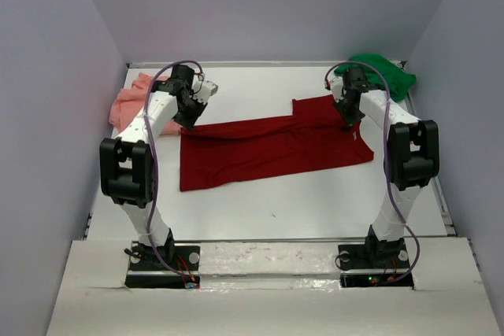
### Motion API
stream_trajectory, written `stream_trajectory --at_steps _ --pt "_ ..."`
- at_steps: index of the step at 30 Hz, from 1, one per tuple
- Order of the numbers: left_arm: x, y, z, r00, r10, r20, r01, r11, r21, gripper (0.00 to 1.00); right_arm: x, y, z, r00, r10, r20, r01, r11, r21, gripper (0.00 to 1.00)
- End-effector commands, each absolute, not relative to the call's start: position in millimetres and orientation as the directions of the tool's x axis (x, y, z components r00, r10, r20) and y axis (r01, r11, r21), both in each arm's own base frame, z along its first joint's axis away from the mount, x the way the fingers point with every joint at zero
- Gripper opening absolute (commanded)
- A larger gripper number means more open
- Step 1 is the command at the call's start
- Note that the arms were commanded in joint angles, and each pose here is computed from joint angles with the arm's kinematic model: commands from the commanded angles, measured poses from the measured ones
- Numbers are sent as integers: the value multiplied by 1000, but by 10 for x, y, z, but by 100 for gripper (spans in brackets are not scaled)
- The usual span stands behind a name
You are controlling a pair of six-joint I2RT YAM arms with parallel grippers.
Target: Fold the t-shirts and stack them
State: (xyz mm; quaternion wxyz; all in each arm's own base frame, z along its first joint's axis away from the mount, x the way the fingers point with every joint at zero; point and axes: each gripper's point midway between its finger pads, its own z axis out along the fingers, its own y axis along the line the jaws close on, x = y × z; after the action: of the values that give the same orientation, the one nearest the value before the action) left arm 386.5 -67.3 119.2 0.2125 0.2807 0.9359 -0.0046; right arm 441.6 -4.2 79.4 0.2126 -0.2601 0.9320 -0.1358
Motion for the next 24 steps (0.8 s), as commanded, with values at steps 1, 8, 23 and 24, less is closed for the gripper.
stream_trajectory --at_steps 1,8,23,24 --pt "3726 -596 1267 -754 535 -381 519 841 153 0 4339 -70 813 -778 -547 -308 -441 826 -352 0" --pt "3658 -582 1119 -764 546 -344 521 836 169 0 4315 -90 611 -796 -547 -259 -455 823 -340 0" --pt "3601 -589 955 -776 564 -282 515 825 234 0 4374 -119 547 -808 -549 -216 -463 817 -343 58" --pt "3598 -602 941 -775 568 -279 519 822 234 0 4414 -120 619 -803 -549 -230 -457 817 -352 62"
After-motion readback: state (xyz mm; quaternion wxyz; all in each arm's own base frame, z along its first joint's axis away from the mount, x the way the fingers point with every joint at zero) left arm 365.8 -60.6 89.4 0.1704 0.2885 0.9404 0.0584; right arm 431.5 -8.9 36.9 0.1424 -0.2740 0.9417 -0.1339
